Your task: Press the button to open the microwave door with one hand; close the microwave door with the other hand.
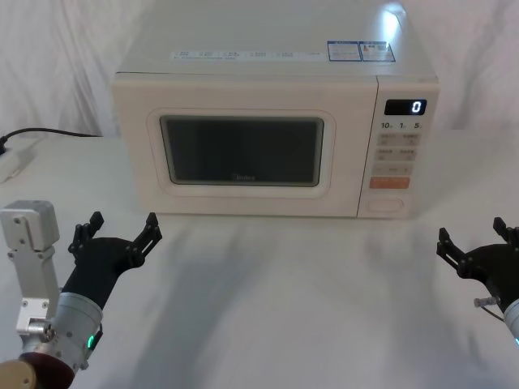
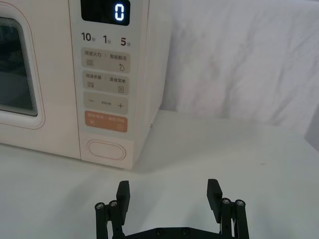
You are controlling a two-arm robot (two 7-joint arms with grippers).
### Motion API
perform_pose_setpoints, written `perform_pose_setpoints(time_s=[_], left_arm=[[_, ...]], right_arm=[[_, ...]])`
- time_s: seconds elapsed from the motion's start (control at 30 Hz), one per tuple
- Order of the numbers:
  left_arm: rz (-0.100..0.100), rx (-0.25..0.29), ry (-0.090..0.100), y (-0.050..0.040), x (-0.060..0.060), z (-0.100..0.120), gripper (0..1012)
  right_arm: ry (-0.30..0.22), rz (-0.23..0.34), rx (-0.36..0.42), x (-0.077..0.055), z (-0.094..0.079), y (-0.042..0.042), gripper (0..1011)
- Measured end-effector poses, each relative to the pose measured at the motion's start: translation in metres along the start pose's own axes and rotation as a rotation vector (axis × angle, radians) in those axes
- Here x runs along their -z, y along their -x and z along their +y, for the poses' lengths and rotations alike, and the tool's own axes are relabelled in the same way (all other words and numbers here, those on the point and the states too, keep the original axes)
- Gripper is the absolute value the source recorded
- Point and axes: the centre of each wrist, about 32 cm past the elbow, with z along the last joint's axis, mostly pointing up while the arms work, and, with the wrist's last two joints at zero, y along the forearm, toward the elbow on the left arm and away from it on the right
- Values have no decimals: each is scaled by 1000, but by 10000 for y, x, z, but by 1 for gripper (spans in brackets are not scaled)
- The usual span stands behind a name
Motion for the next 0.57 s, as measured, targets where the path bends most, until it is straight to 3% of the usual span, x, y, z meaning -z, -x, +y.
perform_pose_setpoints(time_s=[0.57], left_arm=[[0, 0, 0, 0, 0, 0, 1001]], right_arm=[[0, 0, 0, 0, 0, 0, 1002]])
